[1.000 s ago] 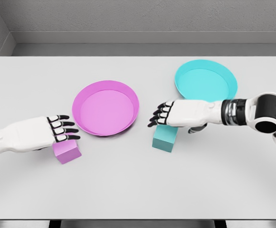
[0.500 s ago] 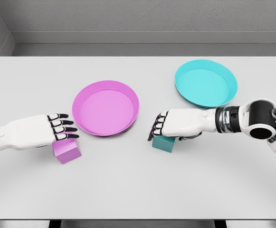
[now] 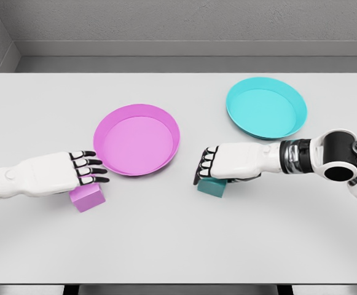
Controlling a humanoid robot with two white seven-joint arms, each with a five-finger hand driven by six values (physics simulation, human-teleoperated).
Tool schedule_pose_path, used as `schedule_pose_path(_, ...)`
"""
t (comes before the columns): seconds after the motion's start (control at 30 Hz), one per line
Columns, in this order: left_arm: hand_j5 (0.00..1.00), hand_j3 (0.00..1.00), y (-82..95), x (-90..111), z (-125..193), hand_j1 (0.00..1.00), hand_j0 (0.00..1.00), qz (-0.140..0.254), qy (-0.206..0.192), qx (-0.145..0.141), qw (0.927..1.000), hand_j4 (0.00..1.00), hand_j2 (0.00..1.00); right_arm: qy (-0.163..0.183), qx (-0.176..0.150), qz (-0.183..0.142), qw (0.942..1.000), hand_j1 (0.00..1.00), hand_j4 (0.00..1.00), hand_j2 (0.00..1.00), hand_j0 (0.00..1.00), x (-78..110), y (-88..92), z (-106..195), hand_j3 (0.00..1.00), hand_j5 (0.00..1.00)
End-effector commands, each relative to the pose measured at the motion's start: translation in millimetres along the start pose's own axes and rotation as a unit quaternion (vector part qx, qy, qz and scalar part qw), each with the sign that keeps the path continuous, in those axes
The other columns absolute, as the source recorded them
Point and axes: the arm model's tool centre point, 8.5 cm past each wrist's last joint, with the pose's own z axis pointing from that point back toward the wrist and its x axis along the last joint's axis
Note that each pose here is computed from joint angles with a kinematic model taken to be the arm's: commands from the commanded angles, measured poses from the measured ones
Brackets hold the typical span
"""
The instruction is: Place the blocks in the corresponding plates according to their colors
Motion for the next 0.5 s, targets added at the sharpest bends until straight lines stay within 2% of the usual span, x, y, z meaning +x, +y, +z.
schedule_pose_path(0.0, 1.0, 1.0, -0.5, 1.6, -1.5, 1.0, 1.0, 0.004, -0.003, 0.002, 1.0, 1.0, 1.0, 0.0, 0.002, 0.003, 1.0, 0.62, 0.62, 0.62, 0.62, 0.2, 0.4, 1.1, 0.62, 0.62)
schedule_pose_path(0.13, 0.99, 0.99, -1.7, 3.0, -2.9, 0.99, 0.99, 0.006, -0.005, 0.001, 1.0, 0.99, 0.99, 0.007, -0.005, 0.005, 1.0, 0.62, 0.62, 0.62, 0.62, -3.3, -4.6, 4.9, 0.62, 0.62)
schedule_pose_path(0.23, 0.91, 0.91, -7.1, 5.4, -3.8, 0.91, 0.91, 0.008, -0.009, -0.02, 0.9997, 0.91, 0.91, 0.017, -0.013, 0.008, 0.9997, 0.62, 0.62, 0.62, 0.62, -8.2, -12.0, 9.5, 0.62, 0.62)
schedule_pose_path(0.37, 0.81, 0.81, -7.2, 5.4, -3.8, 0.81, 0.81, 0.008, -0.009, -0.02, 0.9997, 0.81, 0.81, 0.023, -0.019, 0.01, 0.9995, 0.62, 0.62, 0.62, 0.62, -11.1, -15.5, 14.7, 0.62, 0.62)
schedule_pose_path(0.47, 0.75, 0.75, -7.3, 5.4, -3.8, 0.75, 0.75, 0.008, -0.009, -0.021, 0.9997, 0.75, 0.75, 0.042, -0.029, 0.013, 0.9986, 0.62, 0.62, 0.62, 0.62, -20.0, -21.7, 29.0, 0.62, 0.62)
